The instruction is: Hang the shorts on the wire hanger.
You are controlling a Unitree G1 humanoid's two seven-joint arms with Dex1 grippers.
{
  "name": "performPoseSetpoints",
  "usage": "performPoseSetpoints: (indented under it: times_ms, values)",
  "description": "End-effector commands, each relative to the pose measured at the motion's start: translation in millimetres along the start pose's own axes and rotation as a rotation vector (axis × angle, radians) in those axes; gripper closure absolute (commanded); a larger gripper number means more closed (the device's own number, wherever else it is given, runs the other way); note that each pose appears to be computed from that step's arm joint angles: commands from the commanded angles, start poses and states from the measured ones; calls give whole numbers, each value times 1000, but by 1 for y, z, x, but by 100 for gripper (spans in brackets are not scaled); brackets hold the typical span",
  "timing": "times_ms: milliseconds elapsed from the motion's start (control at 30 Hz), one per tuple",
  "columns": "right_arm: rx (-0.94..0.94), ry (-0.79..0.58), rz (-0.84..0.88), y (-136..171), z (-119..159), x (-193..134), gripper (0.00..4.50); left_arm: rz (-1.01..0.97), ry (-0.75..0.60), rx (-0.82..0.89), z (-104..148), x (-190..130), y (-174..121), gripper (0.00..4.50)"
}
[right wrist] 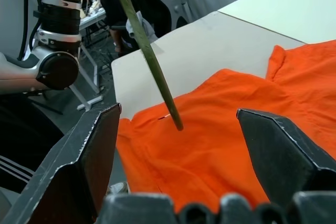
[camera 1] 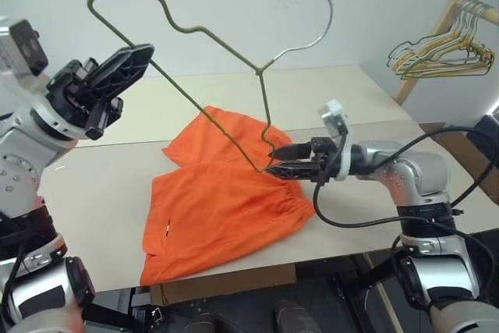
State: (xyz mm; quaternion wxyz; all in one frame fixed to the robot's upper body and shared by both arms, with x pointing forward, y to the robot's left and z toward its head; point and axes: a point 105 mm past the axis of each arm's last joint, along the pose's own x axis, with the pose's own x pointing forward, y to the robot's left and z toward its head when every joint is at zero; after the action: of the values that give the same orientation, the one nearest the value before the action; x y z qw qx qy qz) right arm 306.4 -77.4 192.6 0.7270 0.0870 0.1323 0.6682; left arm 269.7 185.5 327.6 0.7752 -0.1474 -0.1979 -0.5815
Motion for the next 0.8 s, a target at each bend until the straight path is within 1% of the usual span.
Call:
performPoseSetpoints:
  times_ms: [33, 200, 367, 400, 467, 533, 567, 667, 700, 800]
  values:
    - [-71, -17, 54, 11, 16, 8, 38, -28, -22, 28, 4, 5, -6, 450]
    - [-65, -20, 86, 14, 17, 17, 38, -35, -31, 13, -2, 7, -7, 450]
    - [-53, -17, 112, 16, 17, 18, 38, -25, -30, 7, -5, 7, -6, 450]
    - [-51, -13, 119, 17, 17, 17, 55, -24, -33, 2, -5, 7, -6, 450]
    - [-51, -8, 129, 18, 16, 16, 96, -24, -35, 0, -6, 7, -6, 450]
    - [-46, 0, 137, 19, 15, 15, 159, -23, -35, 0, -7, 7, -6, 450]
    - [-45, 3, 134, 19, 14, 15, 202, -17, -40, 2, -7, 7, -5, 450]
    - [-45, 10, 126, 18, 12, 16, 305, -16, -47, 10, -8, 7, -3, 450]
    - [-47, 12, 125, 17, 12, 16, 348, -23, -45, 11, -9, 7, -4, 450]
    - [-47, 15, 115, 16, 10, 16, 445, -16, -40, 12, -14, 8, -2, 450]
